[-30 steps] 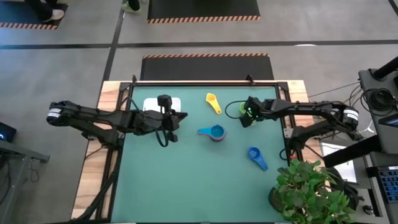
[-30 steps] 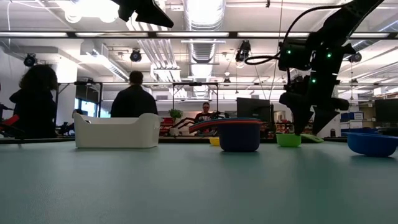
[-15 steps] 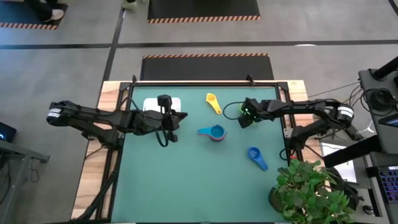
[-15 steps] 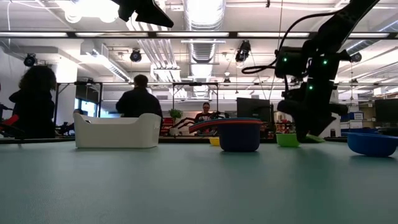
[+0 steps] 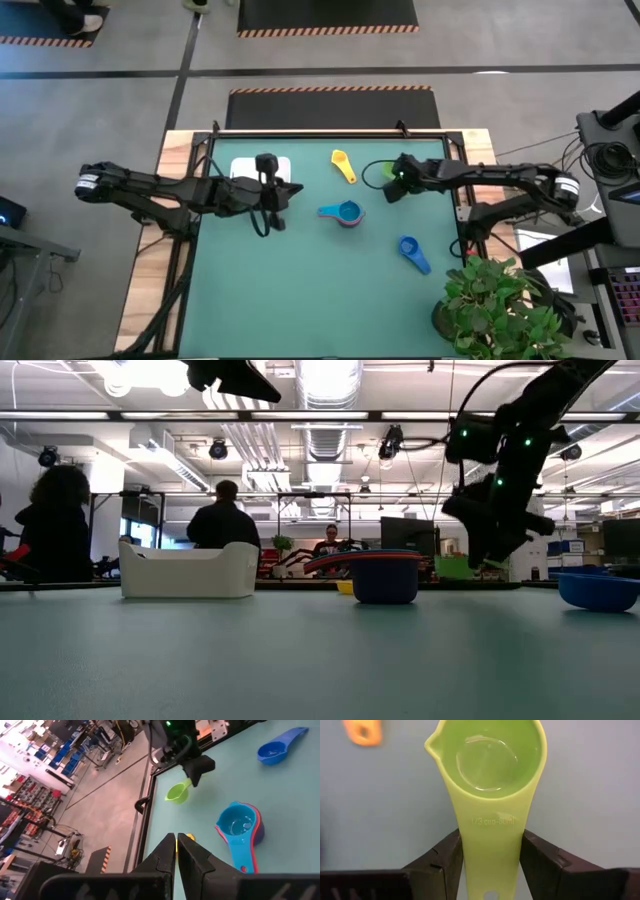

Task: Nest measuring cups in basket
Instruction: Stack the green measuring on top of the light blue measuring cup

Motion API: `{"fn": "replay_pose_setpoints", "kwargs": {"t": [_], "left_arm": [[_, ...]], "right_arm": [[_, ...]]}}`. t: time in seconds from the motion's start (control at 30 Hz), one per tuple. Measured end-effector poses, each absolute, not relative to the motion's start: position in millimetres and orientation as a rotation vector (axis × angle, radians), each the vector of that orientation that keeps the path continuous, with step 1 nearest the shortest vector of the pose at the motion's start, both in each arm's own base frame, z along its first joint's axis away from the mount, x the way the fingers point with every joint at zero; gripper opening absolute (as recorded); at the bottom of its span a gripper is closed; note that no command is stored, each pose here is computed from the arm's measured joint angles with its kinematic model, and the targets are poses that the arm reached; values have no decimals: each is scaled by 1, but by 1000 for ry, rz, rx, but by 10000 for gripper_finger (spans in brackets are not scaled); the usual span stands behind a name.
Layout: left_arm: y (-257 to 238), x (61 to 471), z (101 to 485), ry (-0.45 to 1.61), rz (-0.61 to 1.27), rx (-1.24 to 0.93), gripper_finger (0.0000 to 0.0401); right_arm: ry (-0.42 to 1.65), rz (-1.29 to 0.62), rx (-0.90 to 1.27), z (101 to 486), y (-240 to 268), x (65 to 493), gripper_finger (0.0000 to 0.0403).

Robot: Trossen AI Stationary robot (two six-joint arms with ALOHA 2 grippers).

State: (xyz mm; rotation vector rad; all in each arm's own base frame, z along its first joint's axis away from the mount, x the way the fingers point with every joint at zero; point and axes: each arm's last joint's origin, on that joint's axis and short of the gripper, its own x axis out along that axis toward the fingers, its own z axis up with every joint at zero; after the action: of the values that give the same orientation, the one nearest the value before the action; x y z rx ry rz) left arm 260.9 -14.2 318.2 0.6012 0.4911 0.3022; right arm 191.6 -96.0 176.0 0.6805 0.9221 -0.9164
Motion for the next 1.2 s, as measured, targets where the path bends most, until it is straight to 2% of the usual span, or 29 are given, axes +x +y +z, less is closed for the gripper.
{"fn": "replay_pose_setpoints", "kwargs": {"t": [0.33, 0.63, 0.9, 1.0, 1.2], "left_arm": [[-15, 262, 320, 446, 288, 521, 0], [-17, 279, 310, 427, 309, 422, 0], [-20, 300, 290, 440, 307, 373, 0], [-22, 304, 287, 429, 251, 330, 1], [-24, 310, 281, 414, 219, 264, 43]], "right_arm": [[689, -759, 545, 220, -56, 206, 154], [517, -595, 340, 232, 0, 228, 154], [409, -609, 159, 231, 33, 239, 155], [405, -636, 117, 228, 38, 241, 155], [403, -664, 73, 219, 44, 248, 155]]}}
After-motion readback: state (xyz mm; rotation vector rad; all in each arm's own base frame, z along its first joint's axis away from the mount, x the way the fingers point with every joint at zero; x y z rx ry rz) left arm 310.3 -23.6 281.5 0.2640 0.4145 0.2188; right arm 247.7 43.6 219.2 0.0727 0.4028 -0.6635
